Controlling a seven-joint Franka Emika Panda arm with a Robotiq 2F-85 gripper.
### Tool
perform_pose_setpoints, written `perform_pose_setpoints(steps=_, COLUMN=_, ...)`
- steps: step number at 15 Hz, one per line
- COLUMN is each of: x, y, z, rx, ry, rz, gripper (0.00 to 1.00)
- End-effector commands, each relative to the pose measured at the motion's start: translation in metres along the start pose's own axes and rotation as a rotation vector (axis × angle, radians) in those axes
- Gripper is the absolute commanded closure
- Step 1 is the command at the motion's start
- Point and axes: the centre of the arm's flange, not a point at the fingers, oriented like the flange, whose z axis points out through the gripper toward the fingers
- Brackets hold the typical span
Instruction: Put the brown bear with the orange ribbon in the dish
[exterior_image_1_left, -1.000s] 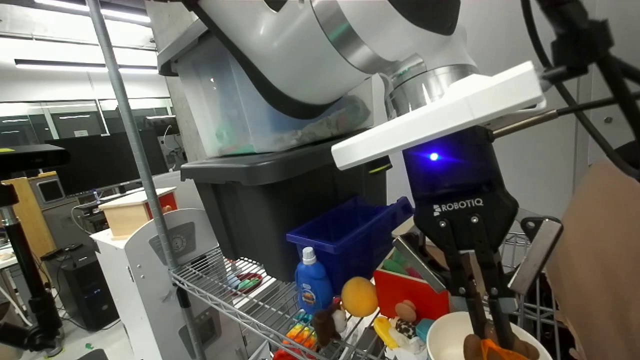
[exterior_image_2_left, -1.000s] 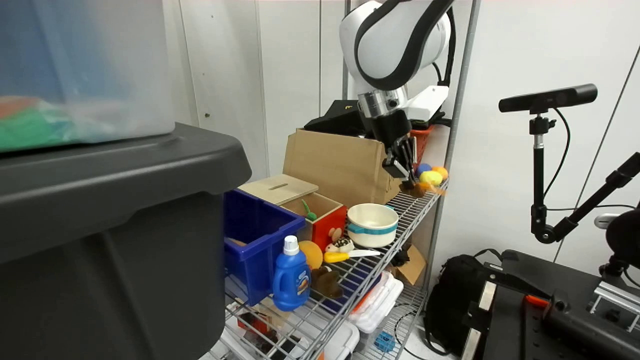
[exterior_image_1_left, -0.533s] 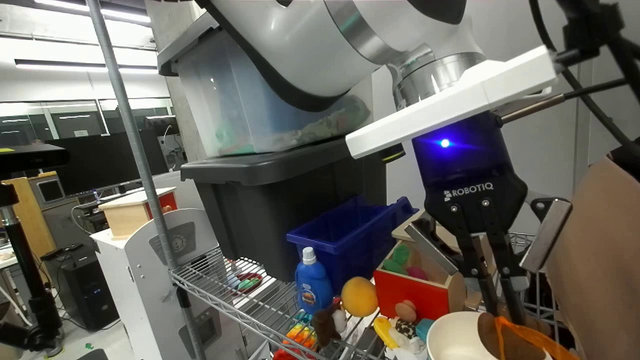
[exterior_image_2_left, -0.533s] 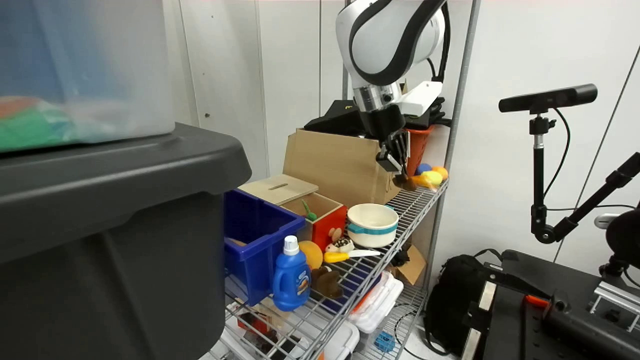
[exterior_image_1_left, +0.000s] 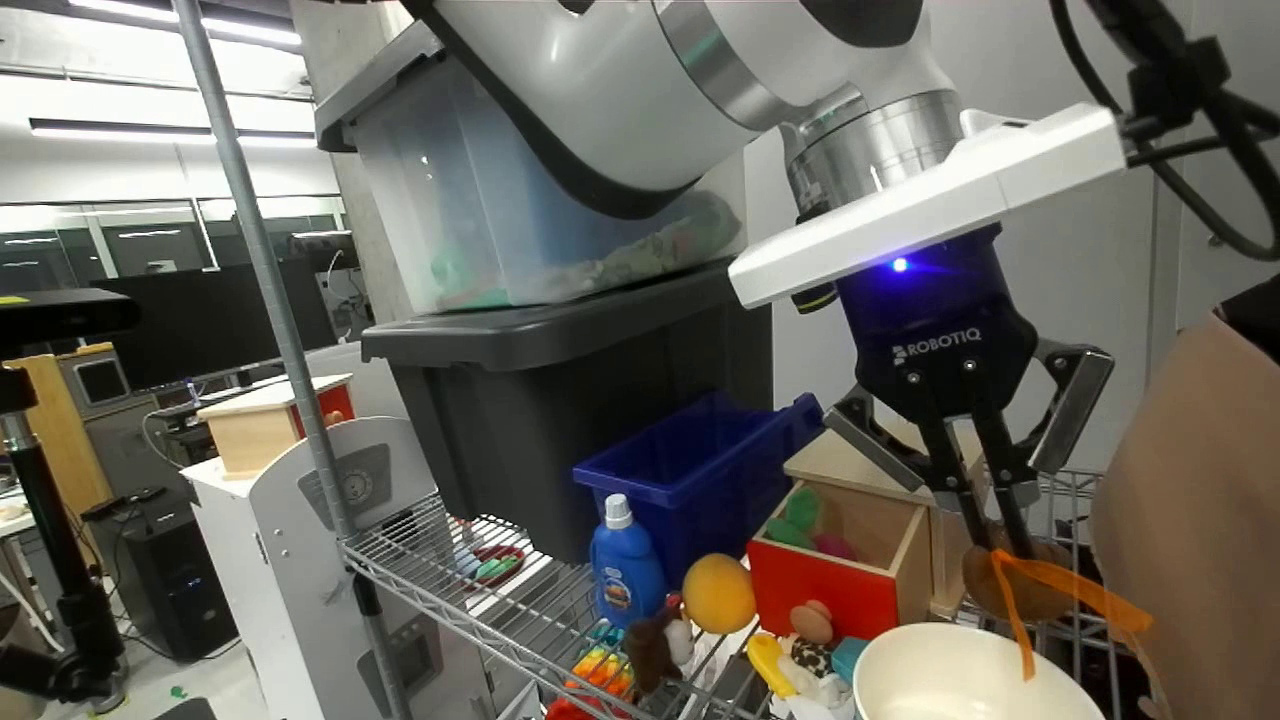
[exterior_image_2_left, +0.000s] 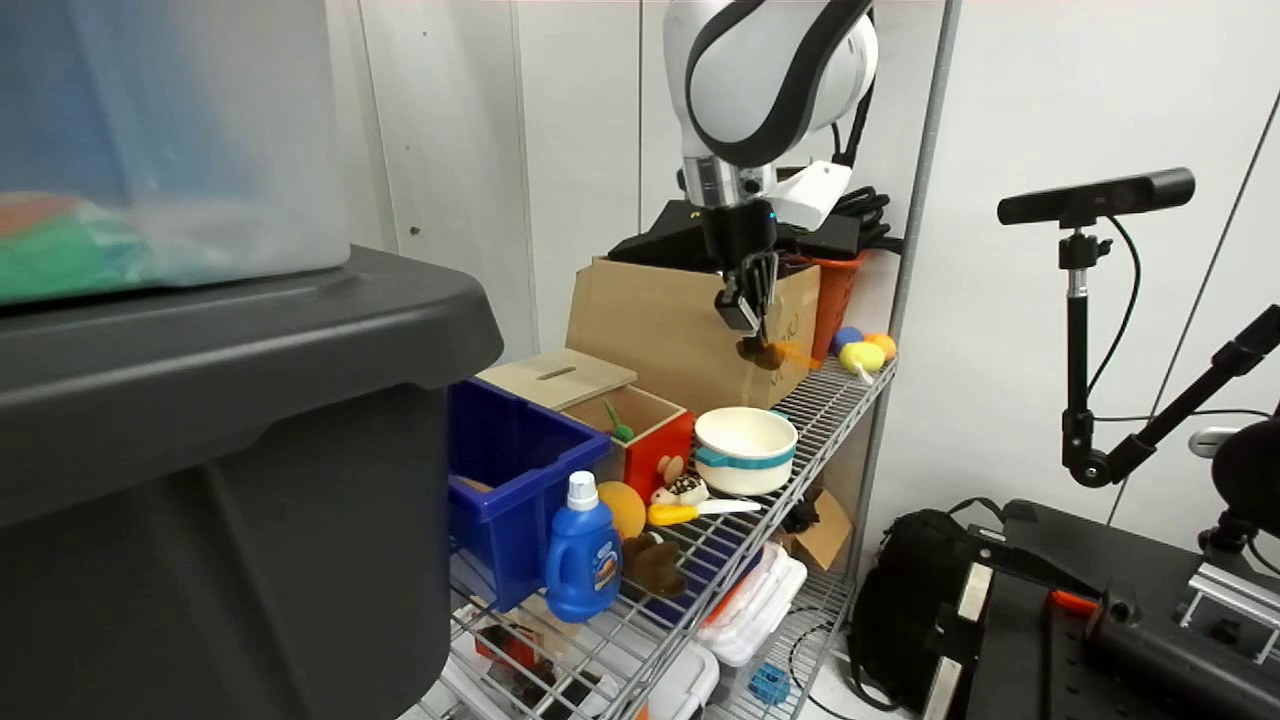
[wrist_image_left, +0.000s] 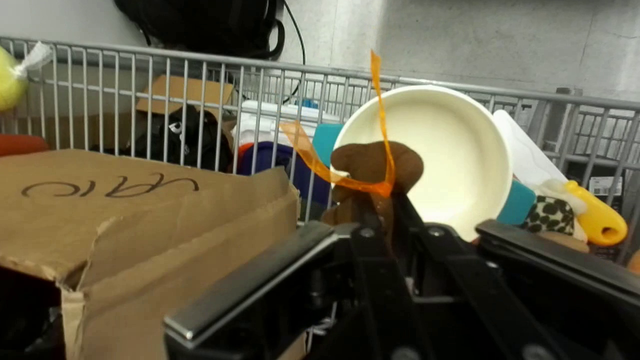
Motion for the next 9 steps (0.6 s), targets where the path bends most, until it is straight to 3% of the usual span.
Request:
perform_pose_setpoints(steps=1, x=0.008, y=0.002, z=0.004, rx=0.044, ry=0.067, rz=-0.044, gripper=0.97)
perform_pose_setpoints(steps=9, x=0.011, y=-0.006, z=0.018, rx=0.122, ry=0.093, rz=-0.079, gripper=0.97)
